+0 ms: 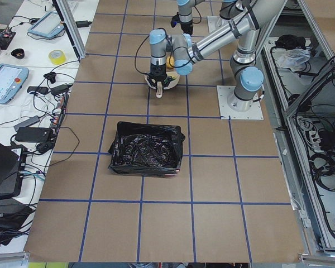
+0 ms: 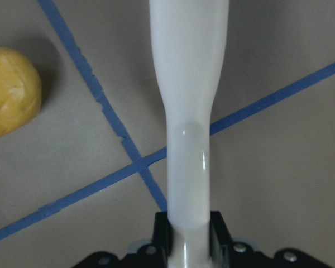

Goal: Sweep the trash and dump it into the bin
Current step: 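Sweep the yellow potato piece into the dustpan with the brush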

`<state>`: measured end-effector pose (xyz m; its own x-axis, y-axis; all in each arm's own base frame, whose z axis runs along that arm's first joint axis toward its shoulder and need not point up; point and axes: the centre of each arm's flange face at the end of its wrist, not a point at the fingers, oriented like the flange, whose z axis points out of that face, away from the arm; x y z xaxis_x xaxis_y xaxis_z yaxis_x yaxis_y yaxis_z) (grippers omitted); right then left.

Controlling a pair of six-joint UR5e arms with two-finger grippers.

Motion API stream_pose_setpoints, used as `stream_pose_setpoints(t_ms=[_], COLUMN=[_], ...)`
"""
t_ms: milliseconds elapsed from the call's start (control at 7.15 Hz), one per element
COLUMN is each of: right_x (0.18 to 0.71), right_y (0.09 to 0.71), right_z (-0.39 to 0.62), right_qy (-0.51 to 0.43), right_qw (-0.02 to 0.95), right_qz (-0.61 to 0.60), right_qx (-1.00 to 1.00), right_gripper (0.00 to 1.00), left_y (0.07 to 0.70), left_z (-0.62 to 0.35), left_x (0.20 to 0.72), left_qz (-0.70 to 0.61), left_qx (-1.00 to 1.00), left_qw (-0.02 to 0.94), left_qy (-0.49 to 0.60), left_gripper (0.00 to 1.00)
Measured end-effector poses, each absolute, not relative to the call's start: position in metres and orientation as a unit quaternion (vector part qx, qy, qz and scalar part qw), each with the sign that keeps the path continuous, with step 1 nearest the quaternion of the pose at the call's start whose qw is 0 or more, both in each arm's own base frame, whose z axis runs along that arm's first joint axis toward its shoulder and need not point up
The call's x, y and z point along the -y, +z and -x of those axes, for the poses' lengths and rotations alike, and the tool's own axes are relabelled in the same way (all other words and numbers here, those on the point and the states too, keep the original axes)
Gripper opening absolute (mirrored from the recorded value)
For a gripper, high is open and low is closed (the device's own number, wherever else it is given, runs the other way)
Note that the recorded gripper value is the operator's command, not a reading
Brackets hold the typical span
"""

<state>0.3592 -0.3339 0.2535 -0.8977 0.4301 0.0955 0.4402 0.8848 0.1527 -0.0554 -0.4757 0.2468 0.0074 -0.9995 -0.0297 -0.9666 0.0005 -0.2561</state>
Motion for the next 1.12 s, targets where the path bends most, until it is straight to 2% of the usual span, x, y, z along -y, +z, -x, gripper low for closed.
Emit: stream_pose_setpoints(t_ms=[419,1118], right_x=[0.335,0.378], right_y=[0.242,0.244], right_z=[-0.384,-0.469], right_qy=[-0.102,-0.112], right_qw=[-0.03,-0.097], right_qz=[0.18,0.075], right_qx=[0.978,0.986], right_gripper=[0.0,0.0], left_y=[0.241,0.237], left_z=[0.076,0.092], left_x=[0.449,0.449], left_qz=[0.735,0.734], left_qx=[-0.664,-0.664], left_qw=[0.092,0.09], left_qy=[-0.103,-0.109], left_gripper=[0.0,0.0])
